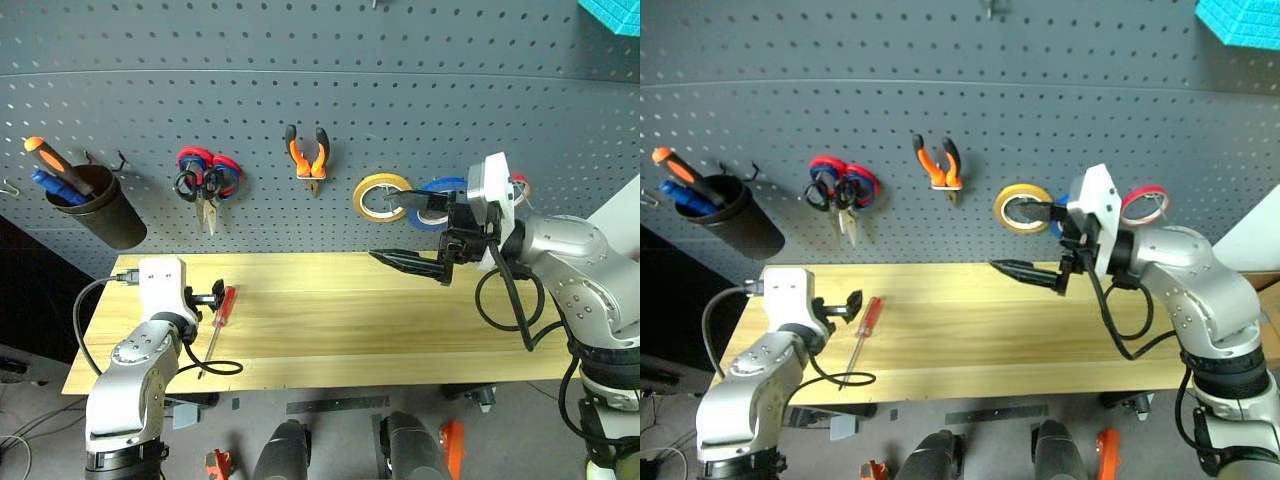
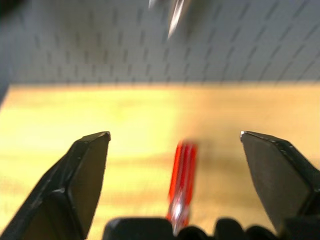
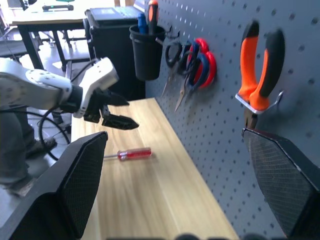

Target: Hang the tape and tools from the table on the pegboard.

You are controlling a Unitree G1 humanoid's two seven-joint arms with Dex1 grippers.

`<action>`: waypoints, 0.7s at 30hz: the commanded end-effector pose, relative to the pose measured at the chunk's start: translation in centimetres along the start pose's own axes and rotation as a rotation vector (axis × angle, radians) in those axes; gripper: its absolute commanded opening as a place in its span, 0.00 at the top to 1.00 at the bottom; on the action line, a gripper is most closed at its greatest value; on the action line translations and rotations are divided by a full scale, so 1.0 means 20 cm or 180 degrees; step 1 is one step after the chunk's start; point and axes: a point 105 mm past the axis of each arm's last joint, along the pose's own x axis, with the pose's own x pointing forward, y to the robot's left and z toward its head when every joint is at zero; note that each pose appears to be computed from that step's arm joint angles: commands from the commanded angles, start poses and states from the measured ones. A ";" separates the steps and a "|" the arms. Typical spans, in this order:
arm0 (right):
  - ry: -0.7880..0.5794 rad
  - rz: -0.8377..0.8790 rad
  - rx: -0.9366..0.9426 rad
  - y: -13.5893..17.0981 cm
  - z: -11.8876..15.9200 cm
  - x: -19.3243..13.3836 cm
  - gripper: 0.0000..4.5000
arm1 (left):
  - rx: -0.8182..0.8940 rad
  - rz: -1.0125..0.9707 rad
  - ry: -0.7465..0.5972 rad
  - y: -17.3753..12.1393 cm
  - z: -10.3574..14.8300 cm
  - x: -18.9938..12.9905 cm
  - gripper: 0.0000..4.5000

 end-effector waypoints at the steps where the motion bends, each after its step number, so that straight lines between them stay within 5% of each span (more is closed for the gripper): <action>1: 0.0054 0.0084 -0.0022 0.06 -0.01 0.01 0.00 | 0.0075 -0.0080 0.0244 0.02 -0.01 0.04 0.00; 21: 0.0258 0.0182 0.0074 0.19 -0.08 0.11 0.00 | 0.0192 -0.0394 0.1099 -0.02 -0.12 0.24 0.00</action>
